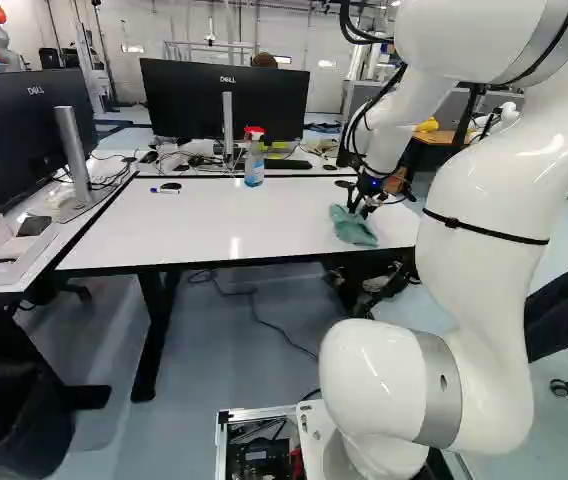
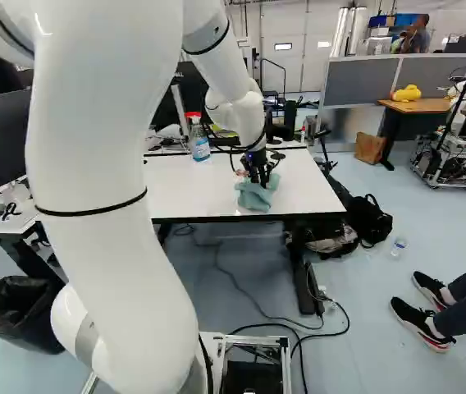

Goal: Clean the table with the green towel

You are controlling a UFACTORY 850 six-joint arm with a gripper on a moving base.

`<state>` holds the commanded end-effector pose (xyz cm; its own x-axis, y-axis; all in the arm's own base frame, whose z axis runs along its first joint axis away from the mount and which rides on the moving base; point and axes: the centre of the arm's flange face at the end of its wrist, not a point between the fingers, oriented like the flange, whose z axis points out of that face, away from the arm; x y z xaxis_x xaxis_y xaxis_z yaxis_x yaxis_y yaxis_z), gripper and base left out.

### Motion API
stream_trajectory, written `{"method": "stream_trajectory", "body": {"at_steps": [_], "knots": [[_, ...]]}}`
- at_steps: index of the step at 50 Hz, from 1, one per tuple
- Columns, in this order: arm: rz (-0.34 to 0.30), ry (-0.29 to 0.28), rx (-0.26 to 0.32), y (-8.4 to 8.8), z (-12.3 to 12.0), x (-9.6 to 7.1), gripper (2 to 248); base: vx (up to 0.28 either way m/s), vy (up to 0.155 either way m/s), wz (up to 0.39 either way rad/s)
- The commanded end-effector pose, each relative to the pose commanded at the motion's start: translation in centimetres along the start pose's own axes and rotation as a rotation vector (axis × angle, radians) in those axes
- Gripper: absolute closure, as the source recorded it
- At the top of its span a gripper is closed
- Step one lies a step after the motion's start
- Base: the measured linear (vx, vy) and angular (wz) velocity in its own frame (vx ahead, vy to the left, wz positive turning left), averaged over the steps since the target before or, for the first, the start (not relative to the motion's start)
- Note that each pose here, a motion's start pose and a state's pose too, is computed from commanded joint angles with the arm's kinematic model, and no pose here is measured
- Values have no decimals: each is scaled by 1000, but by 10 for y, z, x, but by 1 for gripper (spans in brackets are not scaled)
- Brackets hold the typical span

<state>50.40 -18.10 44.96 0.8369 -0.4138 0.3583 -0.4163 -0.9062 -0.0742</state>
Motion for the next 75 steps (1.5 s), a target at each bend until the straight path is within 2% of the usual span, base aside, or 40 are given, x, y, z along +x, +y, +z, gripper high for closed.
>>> {"method": "stream_trajectory", "body": {"at_steps": [7,16,33,51,63,75], "knots": [[16,6,-6,8,3,10,200,0,0,0],[17,15,-5,8,9,24,200,0,0,0],[-4,31,4,-6,21,49,200,0,0,0],[-42,46,21,-33,32,71,200,0,0,0],[-73,50,35,-54,36,75,200,0,0,0],[-100,42,46,-71,33,64,200,0,0,0]]}}
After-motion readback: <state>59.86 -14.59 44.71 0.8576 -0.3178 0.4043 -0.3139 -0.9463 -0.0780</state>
